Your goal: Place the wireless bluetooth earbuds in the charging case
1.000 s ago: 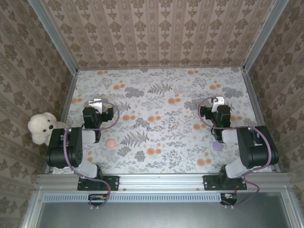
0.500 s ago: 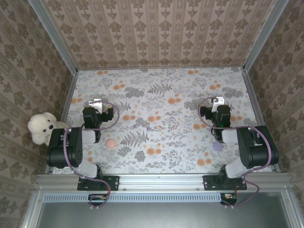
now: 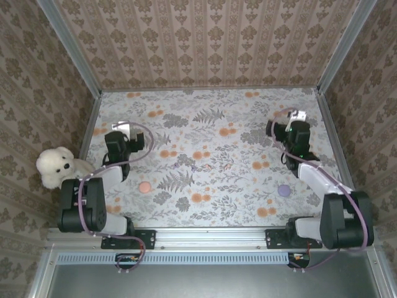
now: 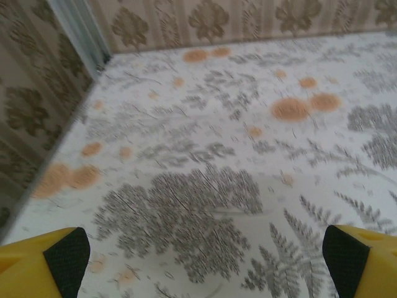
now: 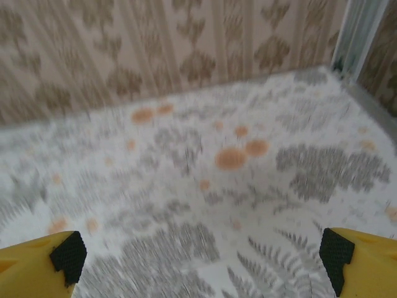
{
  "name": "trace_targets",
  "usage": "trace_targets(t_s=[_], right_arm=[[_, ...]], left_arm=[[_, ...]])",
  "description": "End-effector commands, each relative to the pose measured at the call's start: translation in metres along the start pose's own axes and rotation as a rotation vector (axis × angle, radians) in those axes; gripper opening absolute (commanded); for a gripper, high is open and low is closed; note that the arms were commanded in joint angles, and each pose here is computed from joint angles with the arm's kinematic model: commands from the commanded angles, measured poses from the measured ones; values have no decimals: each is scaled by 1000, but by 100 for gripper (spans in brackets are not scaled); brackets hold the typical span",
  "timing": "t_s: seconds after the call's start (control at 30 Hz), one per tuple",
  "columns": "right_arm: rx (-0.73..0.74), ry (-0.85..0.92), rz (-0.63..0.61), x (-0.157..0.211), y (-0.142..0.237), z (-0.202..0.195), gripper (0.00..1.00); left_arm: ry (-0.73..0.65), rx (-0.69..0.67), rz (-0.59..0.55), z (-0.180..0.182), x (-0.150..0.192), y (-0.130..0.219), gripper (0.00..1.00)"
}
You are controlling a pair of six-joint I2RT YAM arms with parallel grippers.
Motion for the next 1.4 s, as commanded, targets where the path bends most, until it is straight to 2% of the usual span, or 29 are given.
trace_targets(t_s=[0.0, 0.1, 0.27, 0.4, 0.47, 0.67, 0.73, 0.77, 0.93, 1.37], right_arm=[[130, -173, 194, 2, 17, -10, 100], [83, -211, 294, -4, 24, -4, 100], [-25, -234, 409, 1, 45, 5, 100], [36, -260, 543, 19, 69, -1, 100], [81, -281, 607, 31, 81, -7, 97], [288, -359, 754, 74, 113, -27, 90], [340, -369, 781, 86, 119, -33, 90], [359, -376, 792, 92, 121, -35, 90], [394, -391, 823, 115, 125, -40, 91], [304, -380, 823, 127, 77, -31, 94]], left_arm=[[-12, -87, 63, -2, -17, 10, 100], [10, -57, 99, -14, -36, 16, 100], [48, 4, 238, -43, -57, 21, 100], [33, 115, 273, -77, -62, 28, 100], [46, 172, 274, -92, -64, 33, 100], [128, 295, 265, -123, -71, 44, 100], [145, 298, 264, -127, -73, 45, 100], [133, 335, 261, -140, -73, 52, 100], [113, 366, 258, -153, -74, 57, 100], [131, 402, 258, -165, -68, 56, 100]])
Point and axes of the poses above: each hand's point on the last joint's axis, 136 mm out from that joint toward the fingers, its own y axis back along the fingers, its own z axis along the line the jaws close on, x = y × z, the point moved 9 cm from there along y, back along the fingers, and after that the axes turned 1 degree about y, right-handed, at the moved point
